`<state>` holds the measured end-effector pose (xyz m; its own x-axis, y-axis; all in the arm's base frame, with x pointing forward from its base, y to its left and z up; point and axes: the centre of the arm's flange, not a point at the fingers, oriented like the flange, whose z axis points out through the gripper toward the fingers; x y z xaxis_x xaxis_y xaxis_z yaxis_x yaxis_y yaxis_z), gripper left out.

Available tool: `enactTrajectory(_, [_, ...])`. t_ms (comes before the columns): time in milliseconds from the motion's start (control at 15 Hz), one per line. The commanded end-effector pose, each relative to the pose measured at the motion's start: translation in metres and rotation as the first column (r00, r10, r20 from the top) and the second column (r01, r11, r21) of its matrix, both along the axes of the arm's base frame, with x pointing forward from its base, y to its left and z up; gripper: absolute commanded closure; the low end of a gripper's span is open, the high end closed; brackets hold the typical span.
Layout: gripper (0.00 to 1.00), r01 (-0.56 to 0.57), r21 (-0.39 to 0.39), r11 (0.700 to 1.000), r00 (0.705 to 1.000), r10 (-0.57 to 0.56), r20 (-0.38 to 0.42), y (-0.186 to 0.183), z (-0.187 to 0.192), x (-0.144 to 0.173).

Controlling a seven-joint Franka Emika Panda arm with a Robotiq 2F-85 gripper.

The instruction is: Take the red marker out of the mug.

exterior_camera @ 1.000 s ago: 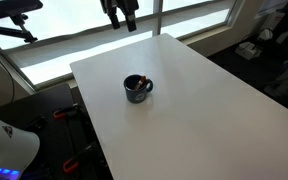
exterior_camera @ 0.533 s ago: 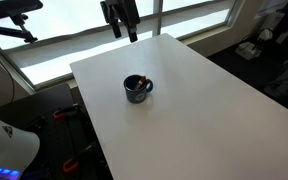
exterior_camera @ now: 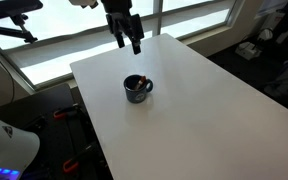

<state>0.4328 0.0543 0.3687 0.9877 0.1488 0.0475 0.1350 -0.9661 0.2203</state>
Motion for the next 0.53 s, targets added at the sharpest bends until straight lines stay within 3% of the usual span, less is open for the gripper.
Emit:
enactTrajectory(0, [0.0, -0.011, -0.003, 1.0, 1.0, 0.011, 0.008, -0.011, -0.015, 0.009])
enactTrajectory(467, [0.0, -0.004, 0.017, 1.0, 1.0, 0.005, -0.031, -0.025, -0.037, 0.026])
